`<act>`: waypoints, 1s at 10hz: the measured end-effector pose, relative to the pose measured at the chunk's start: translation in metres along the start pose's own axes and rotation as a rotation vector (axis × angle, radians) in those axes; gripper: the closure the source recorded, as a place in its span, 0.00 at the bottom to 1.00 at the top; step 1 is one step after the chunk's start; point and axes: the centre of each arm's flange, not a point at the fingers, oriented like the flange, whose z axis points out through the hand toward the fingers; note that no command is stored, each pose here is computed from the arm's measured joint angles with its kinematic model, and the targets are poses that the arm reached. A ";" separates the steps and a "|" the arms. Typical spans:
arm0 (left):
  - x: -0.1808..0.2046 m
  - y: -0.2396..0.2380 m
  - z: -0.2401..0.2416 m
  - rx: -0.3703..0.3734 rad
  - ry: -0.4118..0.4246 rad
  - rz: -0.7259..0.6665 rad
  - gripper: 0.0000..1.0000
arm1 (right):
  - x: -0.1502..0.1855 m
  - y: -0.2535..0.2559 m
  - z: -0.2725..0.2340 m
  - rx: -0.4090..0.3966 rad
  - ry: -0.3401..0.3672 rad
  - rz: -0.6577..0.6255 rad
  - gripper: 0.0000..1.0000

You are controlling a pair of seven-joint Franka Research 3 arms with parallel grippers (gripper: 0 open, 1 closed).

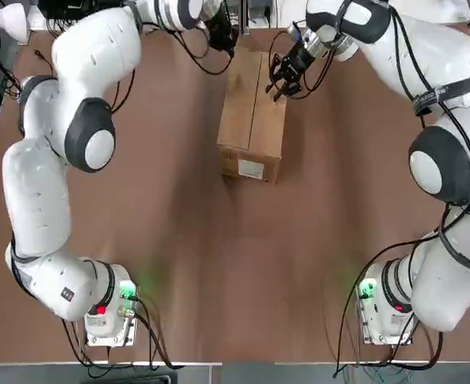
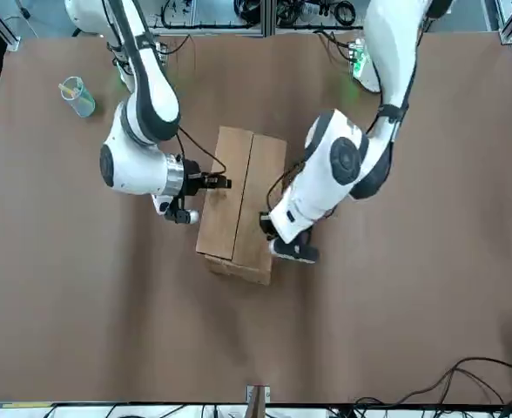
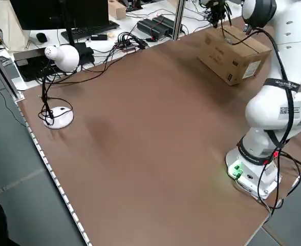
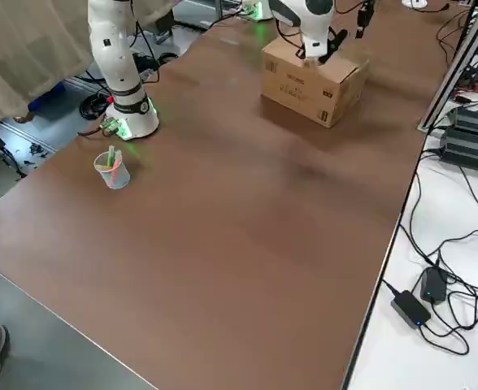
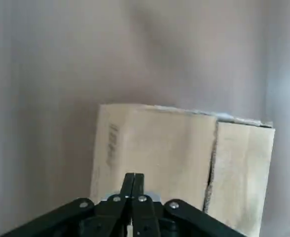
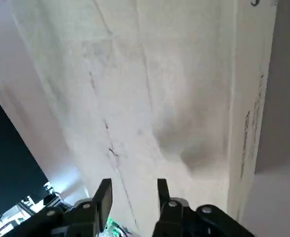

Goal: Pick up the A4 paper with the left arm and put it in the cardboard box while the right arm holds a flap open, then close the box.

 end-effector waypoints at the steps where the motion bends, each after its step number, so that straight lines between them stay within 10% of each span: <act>1: 0.010 -0.020 -0.016 0.013 -0.005 -0.004 0.96 | -0.001 -0.003 -0.008 0.000 -0.009 0.001 0.53; 4: 0.035 -0.089 -0.069 0.059 -0.025 0.038 0.89 | -0.006 -0.015 -0.064 -0.036 -0.050 0.014 0.32; 10: 0.065 -0.245 -0.196 0.269 0.057 0.150 0.02 | -0.014 -0.007 -0.199 -0.215 -0.018 -0.012 0.00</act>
